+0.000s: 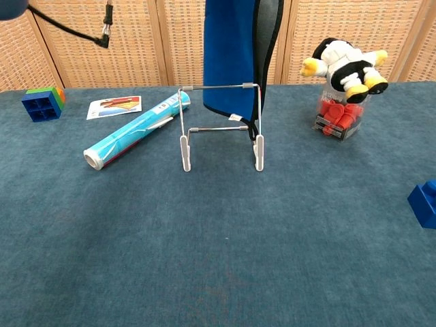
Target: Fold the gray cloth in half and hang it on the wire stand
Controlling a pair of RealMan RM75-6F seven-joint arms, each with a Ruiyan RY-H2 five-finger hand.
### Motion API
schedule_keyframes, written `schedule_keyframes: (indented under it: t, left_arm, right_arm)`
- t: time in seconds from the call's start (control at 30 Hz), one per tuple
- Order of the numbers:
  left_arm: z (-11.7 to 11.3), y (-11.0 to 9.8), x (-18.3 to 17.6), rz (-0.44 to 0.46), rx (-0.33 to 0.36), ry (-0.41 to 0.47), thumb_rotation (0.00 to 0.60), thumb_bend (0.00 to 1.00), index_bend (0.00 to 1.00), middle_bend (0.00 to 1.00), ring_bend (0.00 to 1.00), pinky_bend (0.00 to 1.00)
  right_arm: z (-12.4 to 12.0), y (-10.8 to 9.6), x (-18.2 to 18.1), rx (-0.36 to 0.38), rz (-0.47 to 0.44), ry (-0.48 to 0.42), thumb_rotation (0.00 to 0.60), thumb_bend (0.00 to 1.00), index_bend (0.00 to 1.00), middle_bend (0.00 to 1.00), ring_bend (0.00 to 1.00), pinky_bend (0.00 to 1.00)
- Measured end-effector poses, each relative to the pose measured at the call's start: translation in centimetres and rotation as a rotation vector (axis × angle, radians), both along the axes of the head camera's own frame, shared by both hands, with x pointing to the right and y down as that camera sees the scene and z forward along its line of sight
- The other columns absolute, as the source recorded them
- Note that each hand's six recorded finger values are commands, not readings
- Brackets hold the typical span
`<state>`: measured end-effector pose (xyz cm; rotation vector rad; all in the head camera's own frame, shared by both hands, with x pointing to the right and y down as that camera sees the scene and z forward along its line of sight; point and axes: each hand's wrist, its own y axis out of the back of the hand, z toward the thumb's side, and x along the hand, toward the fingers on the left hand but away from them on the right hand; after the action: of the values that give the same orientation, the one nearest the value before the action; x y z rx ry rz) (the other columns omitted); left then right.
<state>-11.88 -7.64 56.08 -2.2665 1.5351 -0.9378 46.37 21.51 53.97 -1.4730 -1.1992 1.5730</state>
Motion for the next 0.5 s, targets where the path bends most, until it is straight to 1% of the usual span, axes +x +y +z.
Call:
schedule_keyframes:
  t: [0.13,0.37,0.5]
  left_arm:
    - [0.2,1.4,-1.4,-0.027,-0.011,-0.012,0.600,0.49,0.91,0.00,0.04,0.20]
    - [1.1,4.0,-3.8,-0.065,-0.064,-0.002,0.600,0.50,0.91,0.00,0.04,0.20]
    - [1.0,5.1,-4.3,-0.062,-0.070,0.006,0.600,0.49,0.91,0.00,0.04,0.20]
  right_arm:
    - [-0.1,0.0,-0.2,0.002,-0.005,-0.004,0.600,0.00,0.00,0.00,0.00,0.00]
    - [-0.2,0.1,-0.3,0.004,-0.009,-0.007,0.600,0.00,0.00,0.00,0.00,0.00]
    - [-0.2,0.1,-0.4,0.003,-0.012,-0.007,0.600,0.00,0.00,0.00,0.00,0.00]
